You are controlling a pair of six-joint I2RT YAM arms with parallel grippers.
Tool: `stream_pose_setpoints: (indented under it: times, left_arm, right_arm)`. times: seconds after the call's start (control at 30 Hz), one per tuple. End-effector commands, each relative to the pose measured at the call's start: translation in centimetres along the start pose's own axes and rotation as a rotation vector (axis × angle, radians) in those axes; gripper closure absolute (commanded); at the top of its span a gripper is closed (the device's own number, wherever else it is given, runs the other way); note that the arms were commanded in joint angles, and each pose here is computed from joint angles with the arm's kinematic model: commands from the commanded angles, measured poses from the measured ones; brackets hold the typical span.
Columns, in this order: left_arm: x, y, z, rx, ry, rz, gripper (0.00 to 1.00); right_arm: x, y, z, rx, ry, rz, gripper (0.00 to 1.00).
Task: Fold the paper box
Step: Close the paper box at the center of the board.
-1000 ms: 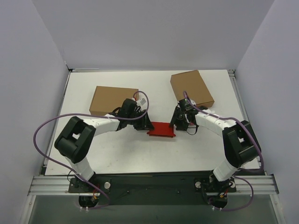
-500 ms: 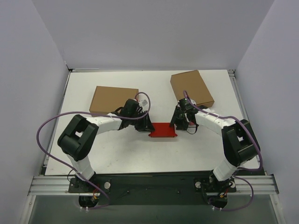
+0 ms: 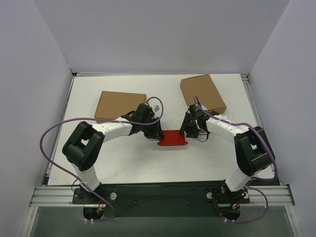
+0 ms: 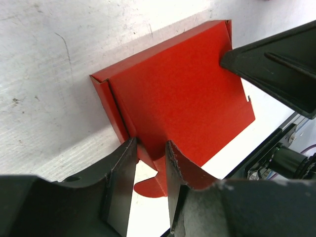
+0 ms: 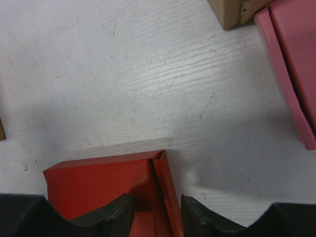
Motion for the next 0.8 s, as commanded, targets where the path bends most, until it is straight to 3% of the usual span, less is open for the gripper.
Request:
stream_pose_setpoints:
  times: [0.0,0.53,0.77]
  left_arm:
    - [0.2,-0.5,0.0,-0.045,-0.014,0.03,0.61]
    - [1.2,-1.5,0.6,-0.071,0.014,0.064,0.56]
    - [0.3,-2.2,-0.8,0.055,0.033,0.014,0.56]
  right_arm:
    - [0.2,0.2,-0.6,0.049,0.006,0.023,0.58]
    - [0.3,0.3,-0.7,0.051,-0.004,0.014,0.58]
    - [0.5,0.3,-0.7,0.045,-0.01,0.018,0.57]
Point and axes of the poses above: each gripper's point midway between its finger pads, its own y axis back along the fingers, its own z axis along the line the jaws close on, x = y × z, the point moved 9 cm from there along y, back along the fingers, and after that the axes turned 9 degrees about y, right-handed, at the moved point
